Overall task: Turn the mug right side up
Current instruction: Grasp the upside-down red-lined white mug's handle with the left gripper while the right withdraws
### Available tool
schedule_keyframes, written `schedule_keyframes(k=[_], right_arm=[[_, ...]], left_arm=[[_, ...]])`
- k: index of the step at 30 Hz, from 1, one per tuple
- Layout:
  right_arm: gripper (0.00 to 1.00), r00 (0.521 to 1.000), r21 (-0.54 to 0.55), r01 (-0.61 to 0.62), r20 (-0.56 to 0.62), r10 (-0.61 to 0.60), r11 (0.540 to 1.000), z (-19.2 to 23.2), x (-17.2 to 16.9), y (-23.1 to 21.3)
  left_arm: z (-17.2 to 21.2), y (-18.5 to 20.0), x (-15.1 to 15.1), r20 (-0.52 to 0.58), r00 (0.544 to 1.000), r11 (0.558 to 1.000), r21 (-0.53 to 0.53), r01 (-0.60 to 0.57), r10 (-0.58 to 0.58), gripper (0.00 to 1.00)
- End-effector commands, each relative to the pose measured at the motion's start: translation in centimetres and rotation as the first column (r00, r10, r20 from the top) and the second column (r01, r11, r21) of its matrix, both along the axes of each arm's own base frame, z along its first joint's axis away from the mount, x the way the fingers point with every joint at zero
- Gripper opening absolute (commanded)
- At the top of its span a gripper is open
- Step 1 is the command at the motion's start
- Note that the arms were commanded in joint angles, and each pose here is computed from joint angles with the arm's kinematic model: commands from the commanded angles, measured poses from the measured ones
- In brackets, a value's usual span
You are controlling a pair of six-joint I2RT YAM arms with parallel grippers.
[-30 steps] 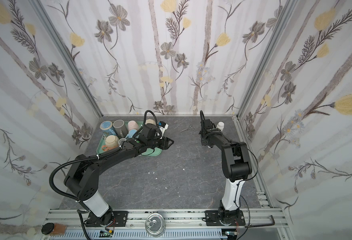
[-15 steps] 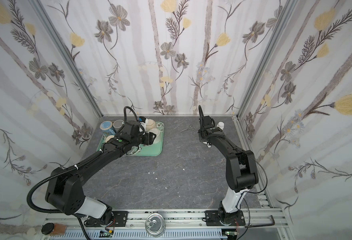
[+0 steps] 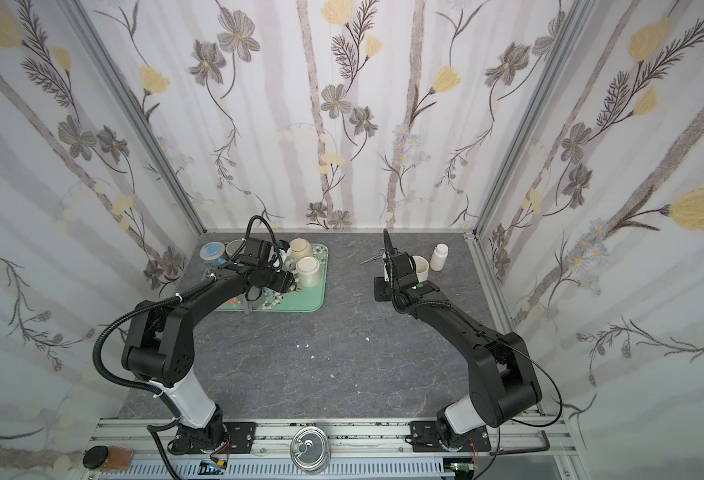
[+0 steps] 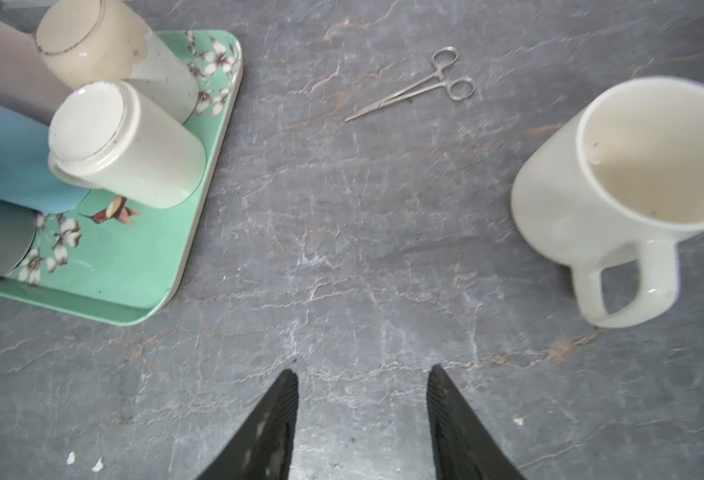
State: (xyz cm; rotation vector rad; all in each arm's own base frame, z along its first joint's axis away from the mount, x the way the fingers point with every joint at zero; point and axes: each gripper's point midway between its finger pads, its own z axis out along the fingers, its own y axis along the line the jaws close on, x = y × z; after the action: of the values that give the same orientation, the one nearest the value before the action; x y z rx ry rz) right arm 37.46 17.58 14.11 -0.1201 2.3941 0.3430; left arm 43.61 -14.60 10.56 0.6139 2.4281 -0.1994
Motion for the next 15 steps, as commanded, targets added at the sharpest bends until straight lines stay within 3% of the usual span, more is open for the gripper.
schedule_keyframes(k=[1, 8, 15], right_arm=[[0.51, 0.999, 0.146, 0.001, 0.039, -0.007, 0.989, 1.0, -0.1, 1.9], [0.51, 1.000, 0.185, -0.020, 0.023, 0.016, 0.982, 0.2, -1.5, 2.9], [0.51, 0.999, 0.202, -0.022, 0.032, 0.016, 0.979, 0.6, -1.6, 3.1]], left_arm=[[-1.1, -0.4, -0.2, -0.015, 0.995, 0.995, 0.016, 0.102, -0.102, 0.71], [-0.7, -1.2, 2.1, 0.062, 0.989, 0.990, -0.017, 0.137, -0.136, 0.73], [-1.8, -1.5, 3.8, 0.046, 0.985, 0.986, 0.006, 0.164, -0.164, 0.72]])
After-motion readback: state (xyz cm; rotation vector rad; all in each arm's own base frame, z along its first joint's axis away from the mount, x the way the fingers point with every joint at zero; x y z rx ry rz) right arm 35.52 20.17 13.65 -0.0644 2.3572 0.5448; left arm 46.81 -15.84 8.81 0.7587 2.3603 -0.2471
